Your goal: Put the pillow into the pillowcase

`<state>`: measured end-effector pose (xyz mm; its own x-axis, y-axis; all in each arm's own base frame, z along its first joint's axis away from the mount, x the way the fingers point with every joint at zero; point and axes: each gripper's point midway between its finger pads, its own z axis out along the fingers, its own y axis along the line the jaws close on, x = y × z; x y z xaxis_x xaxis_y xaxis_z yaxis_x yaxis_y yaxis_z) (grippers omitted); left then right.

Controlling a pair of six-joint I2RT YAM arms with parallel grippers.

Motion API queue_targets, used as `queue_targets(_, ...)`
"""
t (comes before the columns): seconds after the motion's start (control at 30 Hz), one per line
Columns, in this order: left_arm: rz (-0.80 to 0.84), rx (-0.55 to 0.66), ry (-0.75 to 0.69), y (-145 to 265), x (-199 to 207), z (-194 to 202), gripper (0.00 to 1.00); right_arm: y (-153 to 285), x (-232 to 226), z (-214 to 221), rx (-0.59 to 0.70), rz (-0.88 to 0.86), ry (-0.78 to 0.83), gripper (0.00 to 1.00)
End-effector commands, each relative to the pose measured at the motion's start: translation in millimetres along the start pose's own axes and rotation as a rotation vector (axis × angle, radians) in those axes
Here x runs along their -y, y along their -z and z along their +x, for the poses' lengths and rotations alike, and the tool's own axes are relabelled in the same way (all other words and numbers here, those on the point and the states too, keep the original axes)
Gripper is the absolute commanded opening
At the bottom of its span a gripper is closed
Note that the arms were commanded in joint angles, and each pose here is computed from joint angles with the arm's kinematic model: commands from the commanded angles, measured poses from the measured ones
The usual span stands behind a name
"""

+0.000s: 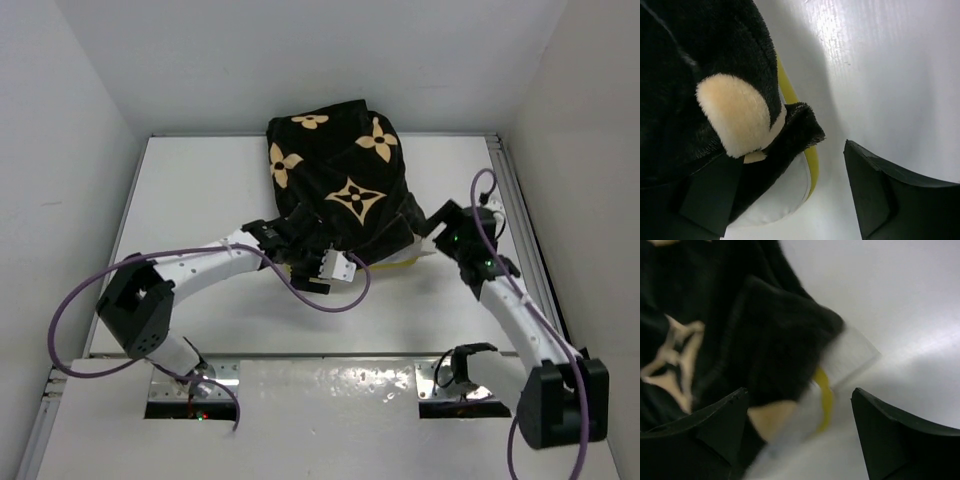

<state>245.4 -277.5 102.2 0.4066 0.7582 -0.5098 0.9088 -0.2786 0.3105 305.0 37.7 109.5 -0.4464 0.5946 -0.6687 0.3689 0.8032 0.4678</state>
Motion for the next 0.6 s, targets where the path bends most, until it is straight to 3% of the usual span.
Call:
queue_targets(0.0, -0.147, 0.033, 0.015, -20.6, -28.0, -0.7, 0.79, -11.3, -56.9, -52.3, 0.07, -0.272, -0.087, 0.81)
queue_targets(0.07, -0.192, 0.018, 0.047, -24.2, -36.7, 4.7, 0.79, -16.2, -74.4, -64.1, 0.098, -0.349, -0.108, 0.8)
queue_targets(0.17, -0.252, 0.009, 0.065, -27.7, -50.0, 8.6, 0.74, -44.1, -78.2, -52.3, 0.011, -0.312, -0.092, 0.8)
queue_targets(0.3, -0.249, 0.006, 0.11, -25.2, -54.3, 6.4, 0.4, -87.0, -71.6, -12.9, -0.169, -0.225, -0.053, 0.77)
queue_targets(0.37, -0.222, 0.005, 0.11, -23.9, -49.0, 6.3, 0.3, -96.1, -68.2, -5.0, -0.176, -0.205, -0.06, 0.75)
queue_targets(0.4, -0.201, -0.008, 0.124, -21.0, -43.3, 10.8, 0.13, -104.3, -59.0, 1.0, -0.177, -0.165, -0.071, 0.73)
queue_targets(0.43, -0.197, -0.013, 0.125, -17.3, -41.9, 11.5, 0.03, -107.7, -55.0, 2.5, -0.177, -0.147, -0.079, 0.6)
queue_targets(0.5, -0.164, -0.024, 0.149, -4.7, -32.5, 16.5, 0.0, -111.2, -51.5, 1.8, -0.184, -0.124, -0.084, 0.41)
queue_targets(0.53, -0.161, -0.027, 0.138, 2.9, -34.2, 16.6, 0.0, -108.7, -43.3, 5.9, -0.205, -0.087, -0.078, 0.12)
queue_targets(0.57, -0.113, -0.055, 0.159, 10.1, -21.3, 24.2, 0.0, -106.3, -36.2, 5.4, -0.202, -0.052, -0.066, 0.01)
